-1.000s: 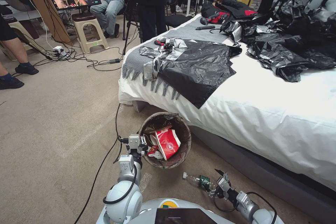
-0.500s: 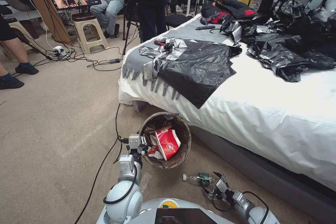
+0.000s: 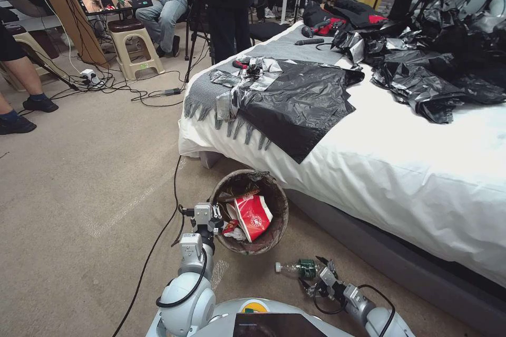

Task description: Pick up the trash bin, then pick up the garbage from the floor and place it into the trash bin.

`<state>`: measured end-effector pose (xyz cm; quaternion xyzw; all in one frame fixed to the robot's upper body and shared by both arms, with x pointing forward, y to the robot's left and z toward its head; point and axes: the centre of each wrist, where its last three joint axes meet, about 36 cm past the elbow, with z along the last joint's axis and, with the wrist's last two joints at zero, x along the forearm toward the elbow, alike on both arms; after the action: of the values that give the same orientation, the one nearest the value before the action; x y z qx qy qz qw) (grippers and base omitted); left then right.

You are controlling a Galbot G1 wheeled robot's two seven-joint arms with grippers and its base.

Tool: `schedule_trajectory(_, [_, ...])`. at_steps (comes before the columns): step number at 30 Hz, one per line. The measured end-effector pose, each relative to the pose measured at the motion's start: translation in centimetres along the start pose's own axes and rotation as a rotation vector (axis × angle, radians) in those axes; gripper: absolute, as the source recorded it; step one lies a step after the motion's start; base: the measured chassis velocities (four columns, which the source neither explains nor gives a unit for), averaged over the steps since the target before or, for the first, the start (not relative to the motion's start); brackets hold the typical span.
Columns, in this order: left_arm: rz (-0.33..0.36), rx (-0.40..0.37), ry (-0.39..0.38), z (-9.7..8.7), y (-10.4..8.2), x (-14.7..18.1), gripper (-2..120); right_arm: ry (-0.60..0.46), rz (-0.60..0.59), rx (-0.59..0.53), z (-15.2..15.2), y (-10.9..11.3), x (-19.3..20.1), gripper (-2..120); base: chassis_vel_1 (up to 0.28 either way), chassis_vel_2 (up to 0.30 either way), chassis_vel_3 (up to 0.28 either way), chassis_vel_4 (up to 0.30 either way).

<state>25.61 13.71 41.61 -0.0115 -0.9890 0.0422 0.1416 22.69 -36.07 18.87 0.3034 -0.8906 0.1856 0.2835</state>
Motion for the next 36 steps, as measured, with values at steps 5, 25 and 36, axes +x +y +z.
schedule_trajectory(5, [0.003, -0.001, 0.002, 0.09, -0.05, -0.02, 3, -0.002, -0.012, 0.025, -0.13, -0.44, 0.11, 100, 0.0, 0.0, 0.0, 0.0])
schedule_trajectory(25, [0.003, -0.003, -0.001, -0.01, -0.05, -0.04, 3, -0.018, -0.018, 0.025, 0.27, 0.03, -0.18, 39, 0.0, 0.0, 0.0, 0.0])
schedule_trajectory(36, [0.001, -0.003, -0.003, -0.07, 0.03, -0.12, 3, -0.029, -0.011, 0.015, 0.24, 0.39, -0.51, 39, 0.0, 0.0, 0.0, 0.0])
